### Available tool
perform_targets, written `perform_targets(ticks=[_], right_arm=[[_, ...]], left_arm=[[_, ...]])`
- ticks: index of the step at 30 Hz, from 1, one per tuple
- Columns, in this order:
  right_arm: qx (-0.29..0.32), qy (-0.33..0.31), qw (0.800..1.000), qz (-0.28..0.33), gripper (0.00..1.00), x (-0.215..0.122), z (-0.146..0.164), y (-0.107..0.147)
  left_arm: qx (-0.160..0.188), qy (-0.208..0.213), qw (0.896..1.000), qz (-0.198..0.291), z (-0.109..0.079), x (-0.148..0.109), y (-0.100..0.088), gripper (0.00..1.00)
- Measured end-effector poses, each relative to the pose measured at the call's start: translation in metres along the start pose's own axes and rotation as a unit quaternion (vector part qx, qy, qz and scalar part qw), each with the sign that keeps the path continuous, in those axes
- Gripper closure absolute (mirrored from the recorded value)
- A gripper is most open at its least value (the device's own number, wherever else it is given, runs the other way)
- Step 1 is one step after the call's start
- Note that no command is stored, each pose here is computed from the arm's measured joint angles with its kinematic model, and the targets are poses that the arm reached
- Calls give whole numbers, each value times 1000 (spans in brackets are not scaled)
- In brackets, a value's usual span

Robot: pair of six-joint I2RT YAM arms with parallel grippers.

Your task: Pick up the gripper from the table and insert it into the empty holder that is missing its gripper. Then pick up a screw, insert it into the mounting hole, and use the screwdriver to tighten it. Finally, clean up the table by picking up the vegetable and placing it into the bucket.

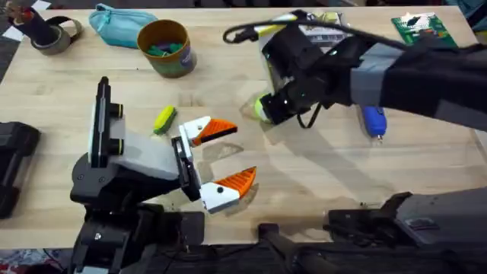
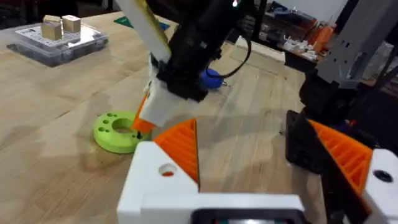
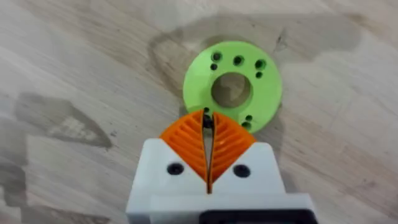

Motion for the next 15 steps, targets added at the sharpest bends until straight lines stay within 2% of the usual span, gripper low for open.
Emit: perform_targets(ticks=[15], right_arm=[[-49,-3,998,-26,995,-95,7,-49]], left_arm=[[0,0,1000,0,0,0,0,8]])
Point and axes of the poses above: each hand's point on the last joint's axis, 136 mm out from that joint toward the fingers, its own x axis out along the fingers, its own z axis along the line the jaws close on, y = z × x, the point moved 1 cm from there along -x, back along the fingers, and after that the axes turned 2 degrees about -x, right-handed, at the moved point
